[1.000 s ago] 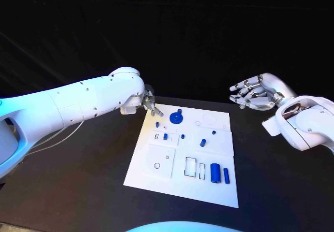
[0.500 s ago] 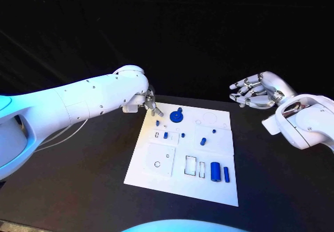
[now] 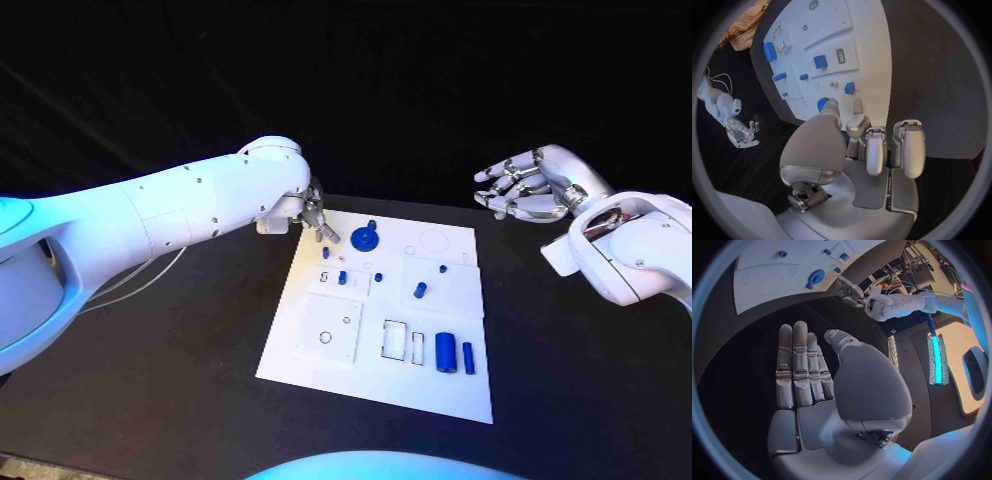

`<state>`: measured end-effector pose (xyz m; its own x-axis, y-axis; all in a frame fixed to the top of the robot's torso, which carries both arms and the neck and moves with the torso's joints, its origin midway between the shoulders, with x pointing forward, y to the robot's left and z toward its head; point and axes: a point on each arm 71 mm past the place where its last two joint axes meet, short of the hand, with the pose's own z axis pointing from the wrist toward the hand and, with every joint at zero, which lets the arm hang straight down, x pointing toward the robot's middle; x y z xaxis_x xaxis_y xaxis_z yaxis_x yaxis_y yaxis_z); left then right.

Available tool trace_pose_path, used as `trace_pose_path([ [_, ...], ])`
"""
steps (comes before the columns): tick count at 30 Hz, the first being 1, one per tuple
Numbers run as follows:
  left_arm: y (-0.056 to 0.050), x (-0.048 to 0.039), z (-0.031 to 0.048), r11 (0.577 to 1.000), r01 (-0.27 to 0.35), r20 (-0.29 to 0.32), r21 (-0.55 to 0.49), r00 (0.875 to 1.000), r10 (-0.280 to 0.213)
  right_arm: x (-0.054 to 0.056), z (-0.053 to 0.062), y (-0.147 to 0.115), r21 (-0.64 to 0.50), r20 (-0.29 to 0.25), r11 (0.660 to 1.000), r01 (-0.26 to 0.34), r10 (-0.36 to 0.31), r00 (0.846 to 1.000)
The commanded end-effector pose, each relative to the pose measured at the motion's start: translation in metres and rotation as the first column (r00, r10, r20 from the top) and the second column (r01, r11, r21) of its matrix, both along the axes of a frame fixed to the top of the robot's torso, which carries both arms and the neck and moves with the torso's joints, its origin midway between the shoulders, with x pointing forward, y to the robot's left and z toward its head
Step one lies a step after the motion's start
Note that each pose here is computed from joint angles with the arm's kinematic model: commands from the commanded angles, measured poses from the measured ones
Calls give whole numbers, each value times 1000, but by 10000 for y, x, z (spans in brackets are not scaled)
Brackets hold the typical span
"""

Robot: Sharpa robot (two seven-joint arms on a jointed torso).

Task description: Assemble the parts on the task board

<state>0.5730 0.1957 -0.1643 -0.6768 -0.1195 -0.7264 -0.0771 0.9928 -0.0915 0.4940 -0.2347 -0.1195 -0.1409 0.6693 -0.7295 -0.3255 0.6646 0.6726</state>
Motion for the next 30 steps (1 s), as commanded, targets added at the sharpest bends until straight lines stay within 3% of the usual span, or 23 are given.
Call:
trace_pose_path([
  [1,-24,-16,-39,1000,18,-34,3,999,-18,-7,0,16,-3,4,1000,-10,10,1000],
  [30,-43,-41,-146,1000,20,-58,6,998,-20,-13,-2,33,-9,5,1000,-18,19,1000],
])
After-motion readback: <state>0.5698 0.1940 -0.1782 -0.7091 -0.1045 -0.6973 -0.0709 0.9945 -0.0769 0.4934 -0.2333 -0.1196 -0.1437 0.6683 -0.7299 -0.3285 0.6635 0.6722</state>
